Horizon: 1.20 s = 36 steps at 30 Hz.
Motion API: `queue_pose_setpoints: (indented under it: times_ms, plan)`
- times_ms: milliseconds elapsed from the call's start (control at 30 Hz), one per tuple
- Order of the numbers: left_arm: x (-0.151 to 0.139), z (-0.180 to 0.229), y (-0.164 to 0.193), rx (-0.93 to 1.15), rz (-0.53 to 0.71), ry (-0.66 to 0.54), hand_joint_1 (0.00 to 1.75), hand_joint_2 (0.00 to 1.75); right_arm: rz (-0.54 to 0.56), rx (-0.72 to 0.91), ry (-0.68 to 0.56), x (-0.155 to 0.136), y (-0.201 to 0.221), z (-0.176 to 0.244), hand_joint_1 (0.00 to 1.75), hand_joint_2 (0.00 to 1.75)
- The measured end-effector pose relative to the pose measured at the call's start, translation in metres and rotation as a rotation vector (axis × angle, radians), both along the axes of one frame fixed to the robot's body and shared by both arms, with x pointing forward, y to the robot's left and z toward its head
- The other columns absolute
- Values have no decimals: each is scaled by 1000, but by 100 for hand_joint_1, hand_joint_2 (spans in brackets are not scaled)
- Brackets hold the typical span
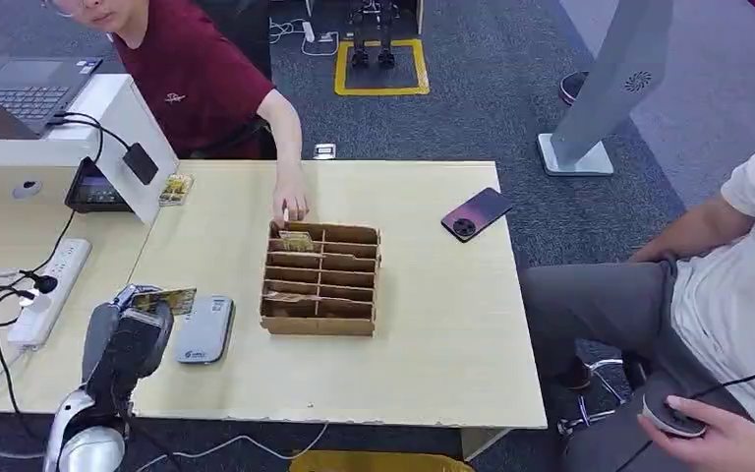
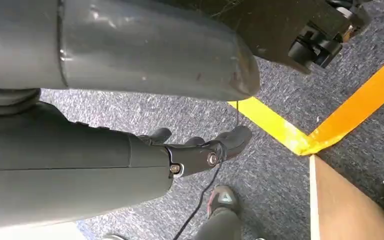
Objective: Pass the card to the sensor for recognition and then transmit it.
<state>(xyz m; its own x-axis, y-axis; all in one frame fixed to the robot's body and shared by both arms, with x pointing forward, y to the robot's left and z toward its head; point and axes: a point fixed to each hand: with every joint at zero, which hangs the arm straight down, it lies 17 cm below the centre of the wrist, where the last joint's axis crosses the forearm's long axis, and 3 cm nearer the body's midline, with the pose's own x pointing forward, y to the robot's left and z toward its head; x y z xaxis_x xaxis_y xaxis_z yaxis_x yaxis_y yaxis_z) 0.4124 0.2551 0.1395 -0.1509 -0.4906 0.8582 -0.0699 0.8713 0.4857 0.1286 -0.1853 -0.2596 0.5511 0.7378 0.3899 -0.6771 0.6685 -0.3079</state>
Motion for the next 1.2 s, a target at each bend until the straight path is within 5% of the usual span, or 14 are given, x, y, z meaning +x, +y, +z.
queue_pose_setpoints:
  times_ms: [733,1200]
  plan:
    - [0,-18,-5,-59,8,84,175,175,12,-1,0,1,0,0,0,0]
    - [33,-53,43,19,188,204,175,175,69,-4,-6,15,11,4,0,0]
